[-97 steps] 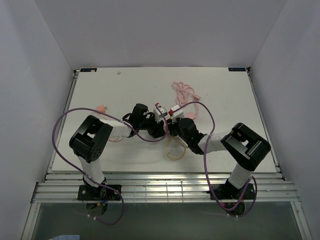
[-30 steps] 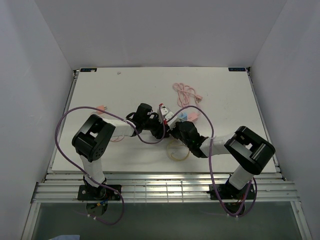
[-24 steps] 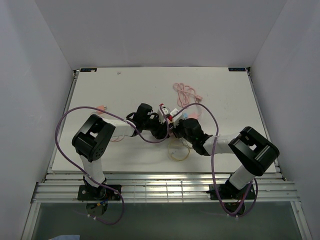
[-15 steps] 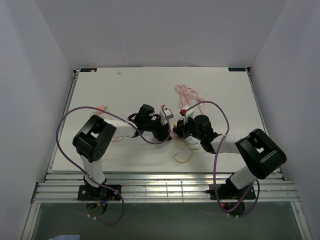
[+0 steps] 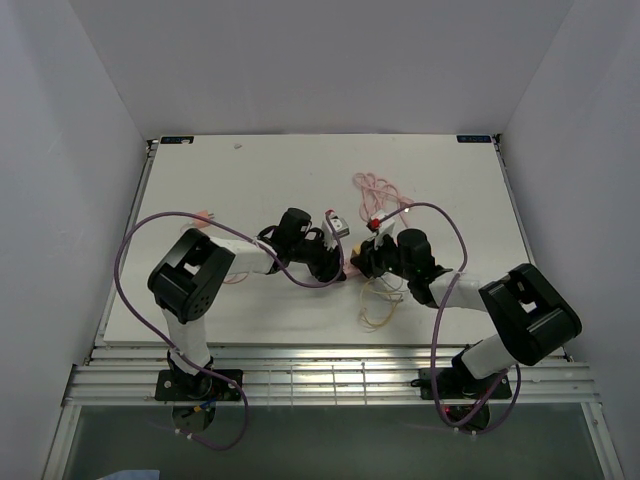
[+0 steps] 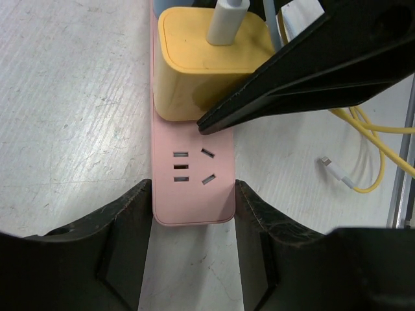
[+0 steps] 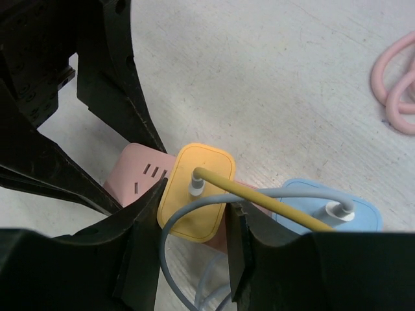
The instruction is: Pull the plug off the socket
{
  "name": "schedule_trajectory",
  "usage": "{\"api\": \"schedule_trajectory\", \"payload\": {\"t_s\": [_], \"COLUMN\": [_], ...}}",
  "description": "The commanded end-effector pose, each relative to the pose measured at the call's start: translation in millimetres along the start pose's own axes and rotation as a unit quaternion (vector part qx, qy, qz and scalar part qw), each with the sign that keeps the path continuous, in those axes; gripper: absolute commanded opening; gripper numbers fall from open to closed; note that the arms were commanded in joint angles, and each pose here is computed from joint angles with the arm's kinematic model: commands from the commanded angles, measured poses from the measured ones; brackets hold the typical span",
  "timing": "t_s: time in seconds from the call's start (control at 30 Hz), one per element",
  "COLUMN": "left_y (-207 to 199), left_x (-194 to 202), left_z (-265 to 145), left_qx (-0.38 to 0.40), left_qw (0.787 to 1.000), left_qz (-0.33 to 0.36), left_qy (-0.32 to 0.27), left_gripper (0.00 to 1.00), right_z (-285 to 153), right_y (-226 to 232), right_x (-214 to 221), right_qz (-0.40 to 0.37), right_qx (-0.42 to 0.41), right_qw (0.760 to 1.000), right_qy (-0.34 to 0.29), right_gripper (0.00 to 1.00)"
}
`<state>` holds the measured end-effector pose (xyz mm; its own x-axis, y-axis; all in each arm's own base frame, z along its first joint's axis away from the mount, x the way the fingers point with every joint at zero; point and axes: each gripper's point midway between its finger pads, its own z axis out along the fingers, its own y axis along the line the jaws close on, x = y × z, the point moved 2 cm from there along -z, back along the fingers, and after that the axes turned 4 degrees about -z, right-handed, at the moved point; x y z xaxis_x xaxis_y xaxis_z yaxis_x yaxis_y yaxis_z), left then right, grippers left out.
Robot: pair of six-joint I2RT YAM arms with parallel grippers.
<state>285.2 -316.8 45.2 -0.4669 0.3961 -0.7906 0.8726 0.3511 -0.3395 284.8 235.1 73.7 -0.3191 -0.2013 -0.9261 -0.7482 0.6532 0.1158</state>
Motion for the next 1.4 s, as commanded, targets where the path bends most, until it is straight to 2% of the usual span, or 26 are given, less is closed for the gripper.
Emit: {"api": "schedule_trajectory", "payload": {"t_s": [0.0,0.1,0.23,0.47,0.57,0.67,0.87,1.03,1.17,1.37], "left_y": [40,41,40,41,43,44,46,50,52,53], "left_x": [33,32,32,31,30,30,33,37,38,40], "left_z": [-9,-9,-9,-9,-9,-10,-8,-7,-8,-9], "left_qx": [-0.082,-0.083,-0.081,-0.085,-0.089,-0.094,-0.098,-0.108,-0.115,-0.121], "left_qw": [0.995,0.995,0.995,0.995,0.995,0.994,0.993,0.992,0.991,0.99], "left_qz": [-0.024,-0.024,-0.024,-0.024,-0.024,-0.025,-0.029,-0.034,-0.035,-0.035], "left_qy": [0.049,0.049,0.049,0.048,0.047,0.048,0.052,0.056,0.058,0.06], "left_gripper": [0.0,0.0,0.0,0.0,0.0,0.0,0.0,0.0,0.0,0.0], "right_z": [-4,-3,3,15,20,20,17,12,2,-12], "right_y": [23,23,25,35,39,38,67,78,63,50], "right_x": [-51,-42,-29,-1,2,-3,-21,-35,-46,-52], "right_qz": [-0.118,-0.151,-0.235,-0.301,-0.303,-0.266,-0.145,-0.045,0.019,0.048], "right_qx": [-0.047,-0.034,-0.015,-0.011,-0.013,0.001,-0.079,-0.126,-0.136,-0.143], "right_qw": [0.99,0.987,0.972,0.952,0.95,0.962,0.986,0.991,0.991,0.988], "right_qy": [-0.064,-0.039,0.0,0.063,0.069,0.064,0.023,0.018,0.003,-0.016], "right_gripper": [0.08,0.08,0.08,0.08,0.08,0.08,0.08,0.08,0.08,0.08]}}
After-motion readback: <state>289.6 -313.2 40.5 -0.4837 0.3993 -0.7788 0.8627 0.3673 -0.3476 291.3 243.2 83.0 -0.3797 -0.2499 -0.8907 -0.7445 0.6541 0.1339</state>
